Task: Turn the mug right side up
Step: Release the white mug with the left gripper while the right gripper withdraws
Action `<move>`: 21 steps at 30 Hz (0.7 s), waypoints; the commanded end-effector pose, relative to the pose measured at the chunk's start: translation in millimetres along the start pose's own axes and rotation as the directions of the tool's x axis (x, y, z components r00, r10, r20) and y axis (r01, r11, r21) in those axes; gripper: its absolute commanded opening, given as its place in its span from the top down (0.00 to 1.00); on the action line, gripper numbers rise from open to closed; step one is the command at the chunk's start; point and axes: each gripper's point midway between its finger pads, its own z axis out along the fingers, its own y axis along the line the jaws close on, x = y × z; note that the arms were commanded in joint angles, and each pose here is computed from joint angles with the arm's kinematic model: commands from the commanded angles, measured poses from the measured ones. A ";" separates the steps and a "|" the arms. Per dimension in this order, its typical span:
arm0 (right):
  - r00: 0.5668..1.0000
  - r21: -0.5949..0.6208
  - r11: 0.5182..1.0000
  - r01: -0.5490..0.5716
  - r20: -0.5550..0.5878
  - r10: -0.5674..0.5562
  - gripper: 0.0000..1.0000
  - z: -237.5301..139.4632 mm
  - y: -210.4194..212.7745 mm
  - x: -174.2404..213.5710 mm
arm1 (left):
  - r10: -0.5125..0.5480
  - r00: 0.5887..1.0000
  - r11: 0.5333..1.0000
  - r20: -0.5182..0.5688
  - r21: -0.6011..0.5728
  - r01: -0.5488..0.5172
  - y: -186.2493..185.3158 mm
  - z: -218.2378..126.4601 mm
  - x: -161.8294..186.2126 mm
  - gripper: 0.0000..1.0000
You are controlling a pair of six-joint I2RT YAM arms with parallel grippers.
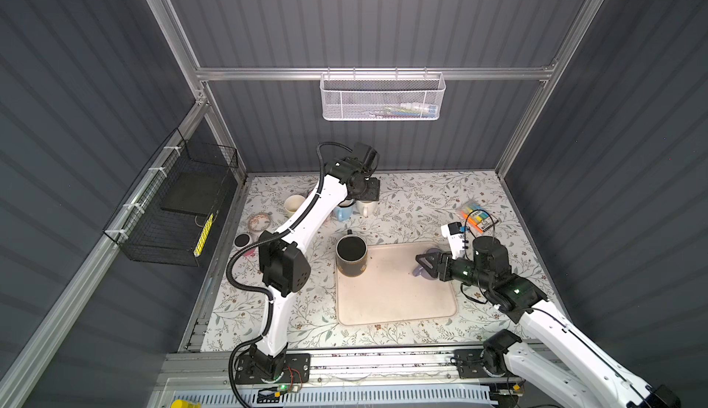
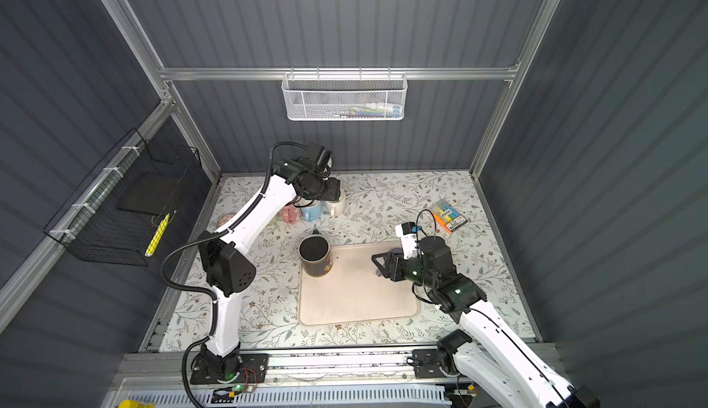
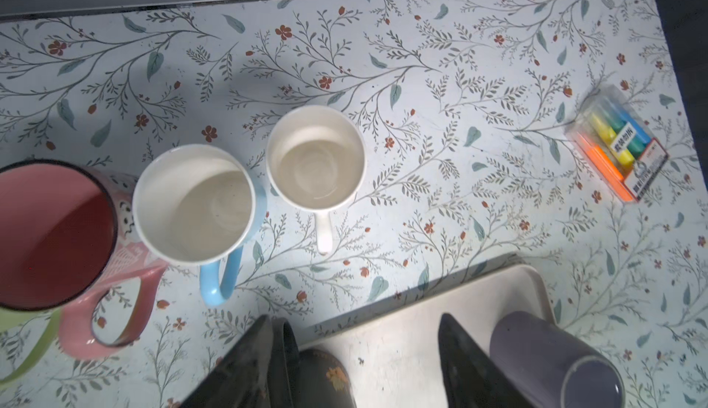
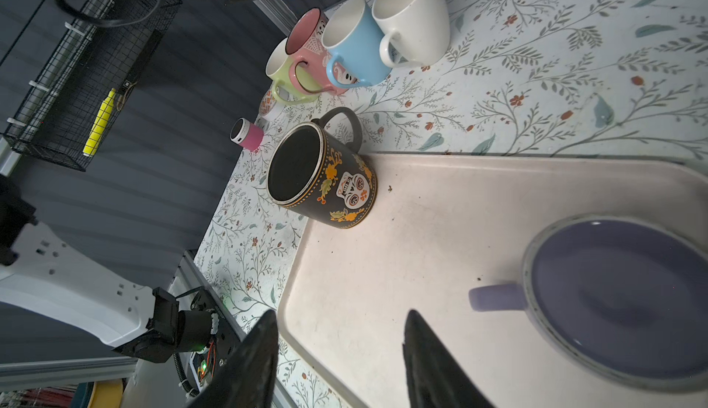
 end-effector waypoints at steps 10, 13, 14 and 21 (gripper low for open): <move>0.989 0.387 0.913 -0.130 -0.021 0.150 0.44 -26.3 -52.0 3.4 | 0.058 0.987 0.997 0.150 0.044 -0.065 15.7 -77.6 46.7 0.00; 0.985 0.455 0.880 -0.138 -0.030 0.170 0.42 -34.2 -61.0 7.0 | 0.066 0.984 0.997 0.164 0.037 -0.073 25.6 -91.1 66.5 0.00; 0.984 0.473 0.870 -0.140 -0.031 0.175 0.42 -36.4 -63.7 8.2 | 0.068 0.983 0.997 0.170 0.033 -0.075 28.6 -95.4 71.3 0.00; 0.977 0.573 0.803 -0.165 -0.018 0.214 0.38 -43.2 -82.5 13.5 | 0.079 0.983 0.995 0.166 0.040 -0.086 44.2 -102.5 115.9 0.00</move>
